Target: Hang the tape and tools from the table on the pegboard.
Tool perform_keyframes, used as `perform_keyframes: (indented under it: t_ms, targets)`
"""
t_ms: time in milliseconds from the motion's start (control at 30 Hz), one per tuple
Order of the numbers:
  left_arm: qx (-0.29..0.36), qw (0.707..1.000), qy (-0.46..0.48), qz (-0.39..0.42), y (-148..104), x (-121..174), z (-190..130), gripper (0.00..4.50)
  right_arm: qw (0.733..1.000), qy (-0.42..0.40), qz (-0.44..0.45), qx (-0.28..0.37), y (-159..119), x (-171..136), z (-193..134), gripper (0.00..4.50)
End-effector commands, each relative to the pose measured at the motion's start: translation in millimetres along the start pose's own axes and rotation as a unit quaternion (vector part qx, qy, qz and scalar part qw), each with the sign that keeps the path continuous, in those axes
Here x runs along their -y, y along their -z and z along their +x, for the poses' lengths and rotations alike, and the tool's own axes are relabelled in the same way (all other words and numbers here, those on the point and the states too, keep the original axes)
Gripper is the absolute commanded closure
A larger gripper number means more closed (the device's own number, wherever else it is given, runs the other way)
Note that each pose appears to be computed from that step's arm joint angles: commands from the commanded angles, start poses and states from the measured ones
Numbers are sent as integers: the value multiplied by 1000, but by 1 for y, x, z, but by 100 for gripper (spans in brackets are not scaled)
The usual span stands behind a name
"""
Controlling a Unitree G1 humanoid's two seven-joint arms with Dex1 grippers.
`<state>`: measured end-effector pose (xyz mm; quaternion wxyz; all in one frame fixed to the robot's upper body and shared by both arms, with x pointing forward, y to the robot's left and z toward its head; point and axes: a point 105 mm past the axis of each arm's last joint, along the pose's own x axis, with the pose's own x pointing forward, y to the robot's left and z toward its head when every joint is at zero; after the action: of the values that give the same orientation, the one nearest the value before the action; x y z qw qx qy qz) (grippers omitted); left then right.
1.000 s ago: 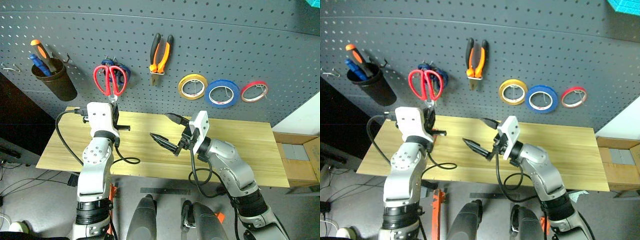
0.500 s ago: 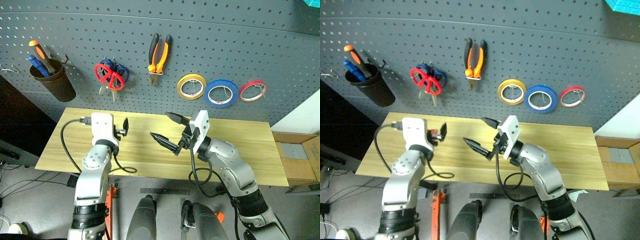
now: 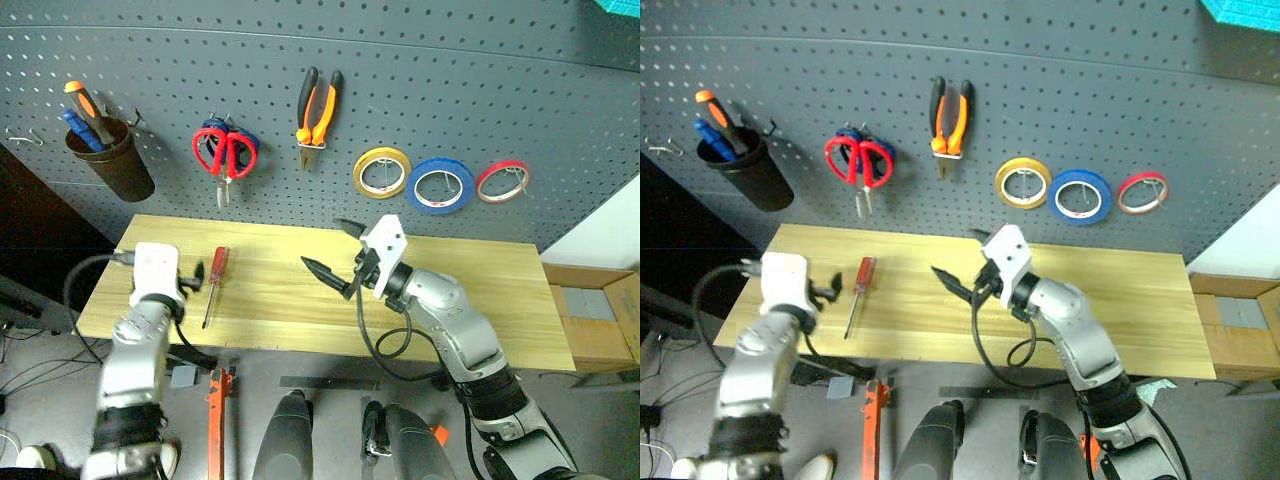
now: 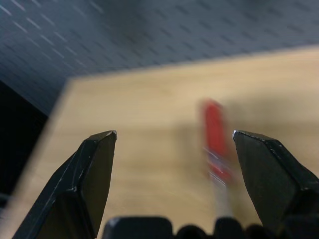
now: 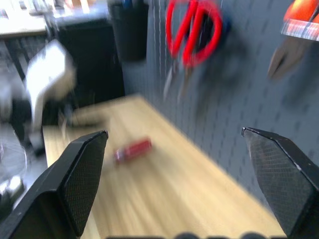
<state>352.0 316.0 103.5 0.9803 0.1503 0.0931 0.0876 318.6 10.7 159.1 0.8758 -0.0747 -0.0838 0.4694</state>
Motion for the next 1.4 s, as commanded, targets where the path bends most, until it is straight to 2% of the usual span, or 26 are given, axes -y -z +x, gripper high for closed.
perform_keyframes:
  t_ms: [33,300,467,567,767,833,967,1100,1200,1300,1400]
  targets:
    - [-24,999,28,5,7,-9,14,51,999,-9,-19,28,-20,-7,17,0]
    - [-104,987,118,-30,36,10,29,51,997,-43,-59,-7,-17,-21,29,0]
    - [-127,984,126,-7,47,8,32,51,995,-83,-56,-15,-14,-37,28,0]
    - [-130,984,122,0,47,4,33,111,993,-100,-50,-23,-10,-42,26,0]
    - [-126,985,119,0,41,3,38,326,994,-91,-47,-28,-7,-39,25,0]
    - [-119,986,120,-1,37,5,40,378,995,-87,-47,-28,-6,-37,25,0]
    - [-107,987,116,5,32,9,43,378,995,-83,-43,-24,-8,-33,27,0]
    - [-68,991,109,23,14,15,41,378,996,-87,-30,-2,-18,-29,25,0]
    - [-3,993,118,19,-11,34,21,378,994,-92,37,35,-31,-30,21,0]
    - [29,996,80,0,-27,35,-4,378,989,-104,73,72,-46,-32,16,0]
    - [60,997,43,16,-43,37,-26,378,984,-109,93,107,-60,-33,15,0]
